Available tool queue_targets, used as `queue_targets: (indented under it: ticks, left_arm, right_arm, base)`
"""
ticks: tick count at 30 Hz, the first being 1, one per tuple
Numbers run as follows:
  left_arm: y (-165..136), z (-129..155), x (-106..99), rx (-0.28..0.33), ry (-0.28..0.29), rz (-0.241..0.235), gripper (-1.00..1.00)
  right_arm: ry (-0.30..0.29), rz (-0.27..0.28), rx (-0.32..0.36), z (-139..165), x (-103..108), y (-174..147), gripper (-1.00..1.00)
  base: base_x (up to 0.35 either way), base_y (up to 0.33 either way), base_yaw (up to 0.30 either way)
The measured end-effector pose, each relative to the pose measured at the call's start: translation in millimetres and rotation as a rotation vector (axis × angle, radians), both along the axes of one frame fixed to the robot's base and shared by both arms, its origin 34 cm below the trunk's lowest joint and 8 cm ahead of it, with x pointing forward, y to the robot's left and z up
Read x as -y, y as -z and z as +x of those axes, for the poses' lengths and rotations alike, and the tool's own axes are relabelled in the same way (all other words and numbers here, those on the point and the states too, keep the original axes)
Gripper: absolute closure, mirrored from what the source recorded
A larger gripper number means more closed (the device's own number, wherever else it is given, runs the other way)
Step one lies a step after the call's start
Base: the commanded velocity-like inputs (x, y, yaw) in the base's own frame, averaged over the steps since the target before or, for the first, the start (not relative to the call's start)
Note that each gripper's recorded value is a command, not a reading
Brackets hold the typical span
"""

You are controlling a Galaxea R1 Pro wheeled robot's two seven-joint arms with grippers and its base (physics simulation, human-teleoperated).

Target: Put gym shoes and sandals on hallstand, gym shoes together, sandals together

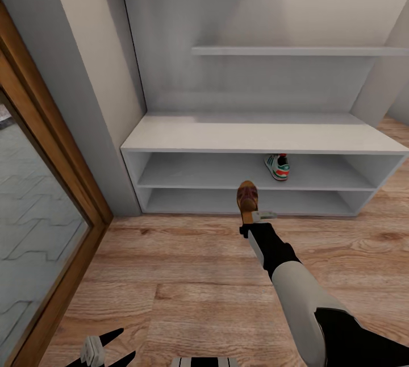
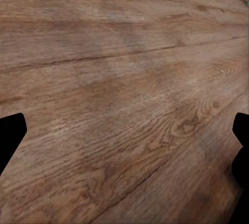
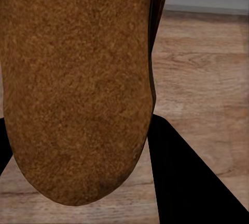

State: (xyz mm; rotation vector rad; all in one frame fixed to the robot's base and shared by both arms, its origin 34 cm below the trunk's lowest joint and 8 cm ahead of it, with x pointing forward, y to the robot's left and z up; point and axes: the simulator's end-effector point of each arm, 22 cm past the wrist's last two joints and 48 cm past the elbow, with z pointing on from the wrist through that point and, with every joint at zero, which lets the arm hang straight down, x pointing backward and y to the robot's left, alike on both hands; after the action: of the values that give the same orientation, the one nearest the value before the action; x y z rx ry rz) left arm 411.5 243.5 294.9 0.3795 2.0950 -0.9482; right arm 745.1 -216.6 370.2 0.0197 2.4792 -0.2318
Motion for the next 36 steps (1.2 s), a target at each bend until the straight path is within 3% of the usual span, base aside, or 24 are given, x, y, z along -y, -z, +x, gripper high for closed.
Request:
queue_targets:
  ticks: [9,16,21,36]
  left_arm:
    - [1,-1,4,-0.003,0.009,-0.005,-1.00]
    - [6,-15,38,-0.026,0.102,-0.023,-1.00]
    - [8,-23,56,-0.043,0.136,-0.043,-1.00]
    - [13,-27,56,-0.062,0.130,-0.047,-1.00]
  right_arm:
    - [0.000,0.000,-0.006,-1,0,3,1.00]
    - [0.001,-0.001,-0.013,-2,0,8,1.00]
    - [0.002,-0.001,-0.018,-3,0,12,1.00]
    - [0.002,-0.001,-0.032,-5,1,22,1.00]
  base:
    - [0.000,0.000,0.065]
    - [0.000,0.000,0.145]
    - [0.000,0.000,0.152]
    - [0.007,0.000,0.127]
